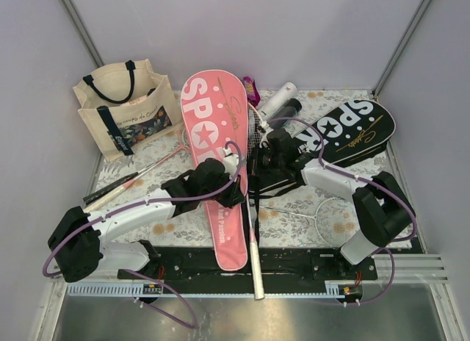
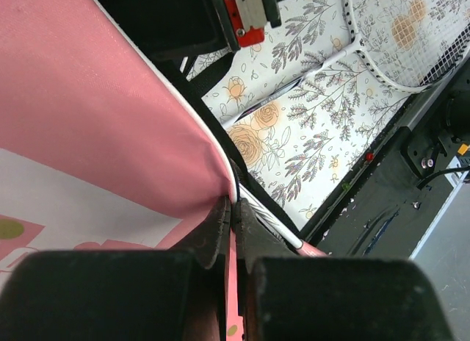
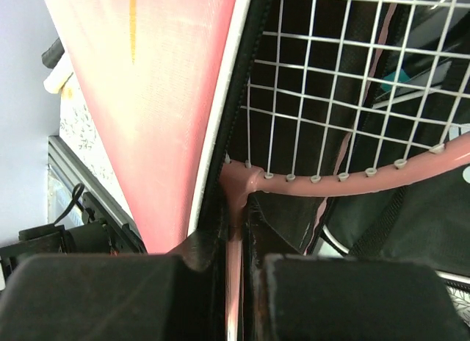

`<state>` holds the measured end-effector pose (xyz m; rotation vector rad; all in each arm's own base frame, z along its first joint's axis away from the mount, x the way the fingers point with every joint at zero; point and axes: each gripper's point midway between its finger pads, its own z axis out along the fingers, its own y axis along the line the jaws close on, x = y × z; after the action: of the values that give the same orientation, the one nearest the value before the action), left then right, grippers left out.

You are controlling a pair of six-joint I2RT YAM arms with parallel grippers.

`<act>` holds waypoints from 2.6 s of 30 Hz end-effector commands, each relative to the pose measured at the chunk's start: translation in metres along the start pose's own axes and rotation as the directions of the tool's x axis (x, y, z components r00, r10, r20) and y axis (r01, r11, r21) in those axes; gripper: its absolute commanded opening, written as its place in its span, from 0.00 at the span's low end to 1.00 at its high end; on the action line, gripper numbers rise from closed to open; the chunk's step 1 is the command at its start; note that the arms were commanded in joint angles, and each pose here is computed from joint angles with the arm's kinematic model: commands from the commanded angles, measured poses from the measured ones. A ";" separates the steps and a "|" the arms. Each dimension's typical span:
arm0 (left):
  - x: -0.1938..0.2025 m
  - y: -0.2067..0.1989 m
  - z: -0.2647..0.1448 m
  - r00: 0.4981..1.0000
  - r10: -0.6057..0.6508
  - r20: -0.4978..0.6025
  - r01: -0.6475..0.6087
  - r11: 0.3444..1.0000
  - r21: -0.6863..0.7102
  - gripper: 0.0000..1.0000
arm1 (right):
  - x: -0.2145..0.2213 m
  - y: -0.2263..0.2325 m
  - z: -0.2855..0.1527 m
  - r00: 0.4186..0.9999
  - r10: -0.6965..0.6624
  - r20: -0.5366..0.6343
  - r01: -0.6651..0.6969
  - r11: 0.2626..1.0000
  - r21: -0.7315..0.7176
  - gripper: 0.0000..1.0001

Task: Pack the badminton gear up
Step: Place the racket in the racket bag.

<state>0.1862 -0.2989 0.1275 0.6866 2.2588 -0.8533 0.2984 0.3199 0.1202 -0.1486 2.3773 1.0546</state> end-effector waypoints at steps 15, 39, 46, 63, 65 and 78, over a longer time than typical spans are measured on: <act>-0.054 -0.049 0.007 0.978 0.199 0.065 -0.208 0.962 0.174 0.00 | 0.048 -0.014 -0.058 0.998 0.037 0.052 -0.035 0.998 -0.043 0.00; 0.002 -0.050 0.001 0.983 0.179 -0.039 -0.166 0.962 0.218 0.00 | -0.132 -0.003 -0.038 0.853 0.352 0.385 -0.216 0.910 -0.353 0.00; 0.015 -0.043 -0.005 0.994 0.111 -0.022 -0.104 0.975 0.197 0.00 | -0.168 -0.028 -0.042 0.772 0.419 0.478 -0.281 0.900 -0.334 0.00; 0.008 -0.058 -0.016 0.989 -0.110 0.101 0.078 0.956 0.282 0.00 | -0.202 -0.069 -0.014 0.630 0.542 0.556 -0.462 0.837 -0.293 0.00; 0.009 -0.056 -0.016 0.985 -0.134 0.113 0.098 0.956 0.276 0.00 | -0.203 -0.068 -0.011 0.628 0.549 0.552 -0.466 0.833 -0.298 0.00; -0.027 -0.034 -0.021 0.981 -0.048 0.187 0.033 0.996 0.082 0.54 | -0.169 -0.071 -0.007 0.838 0.322 0.441 -0.343 0.939 -0.034 0.19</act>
<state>0.1700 -0.3099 0.1423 0.5263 2.1289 -1.0247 0.4458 0.2626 0.1249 0.5776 2.1112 1.1587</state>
